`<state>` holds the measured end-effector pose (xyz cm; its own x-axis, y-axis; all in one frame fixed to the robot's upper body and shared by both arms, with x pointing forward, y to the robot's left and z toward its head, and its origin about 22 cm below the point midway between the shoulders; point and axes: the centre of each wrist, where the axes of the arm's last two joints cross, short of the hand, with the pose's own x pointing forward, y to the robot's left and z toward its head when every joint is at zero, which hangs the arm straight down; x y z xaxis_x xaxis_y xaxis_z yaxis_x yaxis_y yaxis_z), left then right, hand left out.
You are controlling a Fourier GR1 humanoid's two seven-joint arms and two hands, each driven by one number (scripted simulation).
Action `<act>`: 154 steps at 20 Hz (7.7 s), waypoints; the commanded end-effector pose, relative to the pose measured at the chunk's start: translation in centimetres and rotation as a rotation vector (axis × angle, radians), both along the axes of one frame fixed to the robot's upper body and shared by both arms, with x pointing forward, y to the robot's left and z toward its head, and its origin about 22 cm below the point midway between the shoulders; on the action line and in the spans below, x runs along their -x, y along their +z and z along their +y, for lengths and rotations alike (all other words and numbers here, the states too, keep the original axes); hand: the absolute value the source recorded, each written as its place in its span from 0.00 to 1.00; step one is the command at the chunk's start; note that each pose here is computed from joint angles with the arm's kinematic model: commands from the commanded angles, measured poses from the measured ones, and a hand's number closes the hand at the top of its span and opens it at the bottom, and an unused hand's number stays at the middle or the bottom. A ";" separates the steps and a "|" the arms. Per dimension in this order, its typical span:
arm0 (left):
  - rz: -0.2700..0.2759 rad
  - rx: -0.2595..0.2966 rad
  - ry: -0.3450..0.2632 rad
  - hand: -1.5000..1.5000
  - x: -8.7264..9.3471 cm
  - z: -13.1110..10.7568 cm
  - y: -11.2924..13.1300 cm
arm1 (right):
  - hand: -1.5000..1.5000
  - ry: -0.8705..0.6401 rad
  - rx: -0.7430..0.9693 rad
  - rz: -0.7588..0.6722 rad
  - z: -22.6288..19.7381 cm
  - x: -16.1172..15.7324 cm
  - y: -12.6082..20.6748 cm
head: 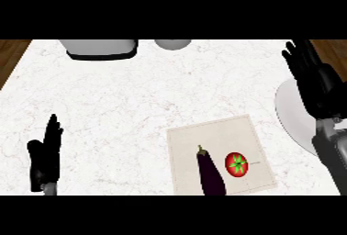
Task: Pick the eggplant from the placemat and place it in the plate
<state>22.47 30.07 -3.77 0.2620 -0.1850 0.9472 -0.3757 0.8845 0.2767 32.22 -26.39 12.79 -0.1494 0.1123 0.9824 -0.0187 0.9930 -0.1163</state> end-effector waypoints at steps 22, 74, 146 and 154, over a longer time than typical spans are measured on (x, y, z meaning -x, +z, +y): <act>-0.137 -0.033 -0.429 0.50 -7.7 -4.7 7.6 | 0.00 0.012 0.784 -0.025 20.5 12.0 -12.5; -0.161 -0.033 -0.449 0.50 -6.2 -1.9 7.3 | 1.00 0.223 1.341 0.734 18.1 10.5 -10.9; -0.179 -0.031 -0.470 0.50 -8.6 -4.4 8.8 | 0.00 0.105 0.638 0.050 -19.5 -0.4 -12.1; -0.153 -0.033 -0.463 0.50 -7.9 -3.7 7.1 | 0.00 -0.100 0.293 -0.012 -25.3 2.1 -8.2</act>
<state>30.79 24.85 4.30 -0.0075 -0.2739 0.9617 0.0147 0.9616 0.2740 31.23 -49.21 2.64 -0.1238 0.5157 0.8478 -0.0051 0.8540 -0.5202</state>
